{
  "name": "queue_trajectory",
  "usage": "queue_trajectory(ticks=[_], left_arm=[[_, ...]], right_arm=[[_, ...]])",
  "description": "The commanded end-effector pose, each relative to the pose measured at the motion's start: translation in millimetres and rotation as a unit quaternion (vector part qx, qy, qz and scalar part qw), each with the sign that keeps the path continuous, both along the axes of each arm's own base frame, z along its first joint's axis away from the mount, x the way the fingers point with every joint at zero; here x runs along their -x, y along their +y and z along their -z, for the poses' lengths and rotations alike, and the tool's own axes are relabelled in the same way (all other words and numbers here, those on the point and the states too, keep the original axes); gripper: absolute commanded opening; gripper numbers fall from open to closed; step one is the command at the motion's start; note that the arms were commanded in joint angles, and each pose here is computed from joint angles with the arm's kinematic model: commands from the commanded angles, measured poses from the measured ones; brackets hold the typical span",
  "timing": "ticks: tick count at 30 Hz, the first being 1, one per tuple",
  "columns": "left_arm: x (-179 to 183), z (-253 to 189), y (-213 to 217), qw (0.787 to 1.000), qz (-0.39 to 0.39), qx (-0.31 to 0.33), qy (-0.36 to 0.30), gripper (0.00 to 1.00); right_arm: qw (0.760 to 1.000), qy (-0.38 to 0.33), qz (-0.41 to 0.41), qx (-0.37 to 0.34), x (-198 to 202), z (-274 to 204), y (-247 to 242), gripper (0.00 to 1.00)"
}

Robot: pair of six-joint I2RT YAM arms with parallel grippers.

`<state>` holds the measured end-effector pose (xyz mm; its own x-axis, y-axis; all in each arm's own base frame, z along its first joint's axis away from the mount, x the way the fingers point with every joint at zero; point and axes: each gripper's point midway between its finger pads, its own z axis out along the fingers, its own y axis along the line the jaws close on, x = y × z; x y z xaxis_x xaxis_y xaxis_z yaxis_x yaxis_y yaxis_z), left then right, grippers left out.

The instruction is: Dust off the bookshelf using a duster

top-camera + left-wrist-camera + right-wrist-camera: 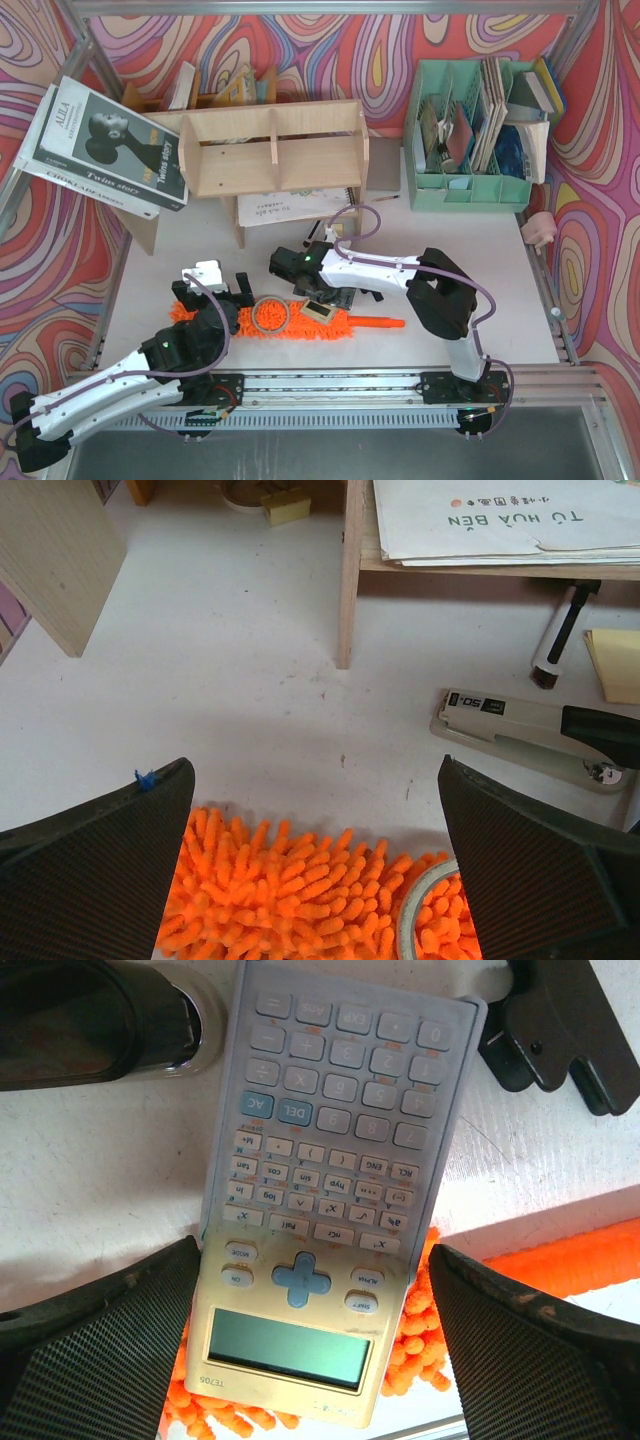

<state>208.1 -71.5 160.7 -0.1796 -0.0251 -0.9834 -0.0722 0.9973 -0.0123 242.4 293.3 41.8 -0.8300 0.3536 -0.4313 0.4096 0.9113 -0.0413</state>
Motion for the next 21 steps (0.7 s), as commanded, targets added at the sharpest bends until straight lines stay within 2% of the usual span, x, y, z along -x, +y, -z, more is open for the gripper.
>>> queue_trajectory(ticks=[1,7,21], left_arm=[[0.0,6.6,-2.7,1.0,0.008,-0.007,0.004,0.98],[-0.1,7.3,-3.0,1.0,0.009,-0.009,0.005,0.98],[-1.9,5.0,-7.0,1.0,0.011,-0.004,0.002,0.98]], right_arm=[[1.0,-0.014,0.001,0.021,-4.1,-0.1,-4.9,0.83],[0.999,-0.02,0.009,0.024,-4.4,-1.2,-8.8,0.76],[0.997,-0.036,0.058,0.034,-8.9,-2.4,-33.9,0.75]])
